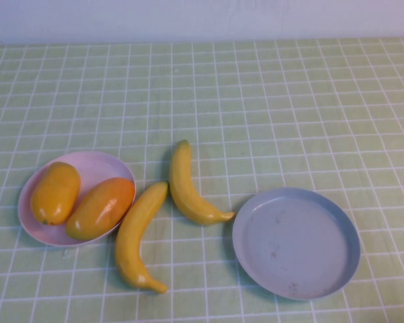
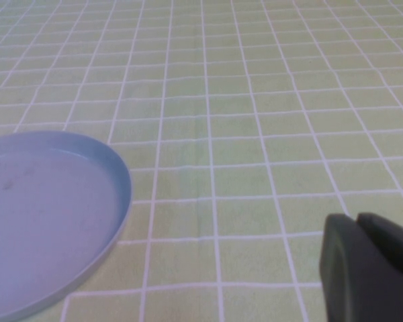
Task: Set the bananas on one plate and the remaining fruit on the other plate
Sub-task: Put another type of fruit in the right plate
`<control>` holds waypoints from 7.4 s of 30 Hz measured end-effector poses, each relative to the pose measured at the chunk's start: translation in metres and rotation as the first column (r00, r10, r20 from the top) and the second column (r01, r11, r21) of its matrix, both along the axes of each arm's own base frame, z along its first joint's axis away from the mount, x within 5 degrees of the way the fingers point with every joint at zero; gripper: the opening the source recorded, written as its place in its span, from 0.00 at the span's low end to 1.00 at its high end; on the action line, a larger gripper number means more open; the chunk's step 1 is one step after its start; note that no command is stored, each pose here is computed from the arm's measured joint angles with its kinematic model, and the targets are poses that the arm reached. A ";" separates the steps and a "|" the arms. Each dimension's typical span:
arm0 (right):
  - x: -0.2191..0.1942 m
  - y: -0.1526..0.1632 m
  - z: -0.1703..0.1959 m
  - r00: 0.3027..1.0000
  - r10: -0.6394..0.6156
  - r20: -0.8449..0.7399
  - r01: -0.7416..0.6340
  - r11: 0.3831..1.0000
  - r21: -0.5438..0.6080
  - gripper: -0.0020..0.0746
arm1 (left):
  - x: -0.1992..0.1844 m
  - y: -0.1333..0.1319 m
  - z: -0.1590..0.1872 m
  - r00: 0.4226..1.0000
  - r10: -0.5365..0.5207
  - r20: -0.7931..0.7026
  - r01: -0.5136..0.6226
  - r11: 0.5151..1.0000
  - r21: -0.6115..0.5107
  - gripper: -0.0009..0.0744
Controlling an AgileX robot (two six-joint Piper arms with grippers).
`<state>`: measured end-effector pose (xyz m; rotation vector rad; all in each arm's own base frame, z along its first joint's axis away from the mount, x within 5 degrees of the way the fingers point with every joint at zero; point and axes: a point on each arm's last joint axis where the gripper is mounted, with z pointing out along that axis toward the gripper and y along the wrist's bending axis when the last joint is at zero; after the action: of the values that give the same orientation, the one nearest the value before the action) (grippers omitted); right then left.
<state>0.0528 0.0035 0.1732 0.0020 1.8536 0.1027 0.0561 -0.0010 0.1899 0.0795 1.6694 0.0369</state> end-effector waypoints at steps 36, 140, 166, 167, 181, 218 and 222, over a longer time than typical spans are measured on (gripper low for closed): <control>0.000 0.000 0.000 1.000 0.000 0.000 0.000 1.000 0.000 0.01 | -0.003 0.001 -0.018 0.980 0.011 -0.198 -0.015 1.000 -0.018 0.01; 0.320 0.324 0.028 0.381 0.389 -0.839 -0.714 0.700 0.000 0.67 | -0.004 0.001 -0.019 0.980 0.011 -0.200 -0.015 1.000 -0.018 0.01; 0.293 0.301 0.084 0.463 0.423 -0.779 -0.694 0.720 -0.021 0.44 | -0.004 0.001 -0.019 0.979 0.011 -0.202 -0.015 1.000 -0.018 0.01; 0.289 0.294 0.086 0.475 0.422 -0.773 -0.679 0.734 -0.017 0.44 | -0.004 0.001 -0.019 0.979 0.011 -0.202 -0.015 1.000 -0.018 0.01; 0.237 0.181 0.049 0.408 0.242 -0.880 -0.411 0.910 0.060 0.44 | -0.004 0.001 -0.019 0.979 0.011 -0.202 -0.015 1.000 -0.018 0.01; 0.213 0.236 0.089 0.435 0.412 -0.801 -0.527 0.837 0.144 0.64 | -0.004 0.001 -0.019 0.979 0.011 -0.202 -0.015 1.000 -0.018 0.01; 0.205 0.283 0.087 0.395 0.479 -0.784 -0.606 0.777 0.170 0.62 | -0.004 0.001 -0.019 0.979 0.011 -0.202 -0.015 1.000 -0.018 0.01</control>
<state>0.2581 0.2869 0.2606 -0.8225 2.7133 0.5072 0.0525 -0.0002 0.1713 0.0589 1.8732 0.0229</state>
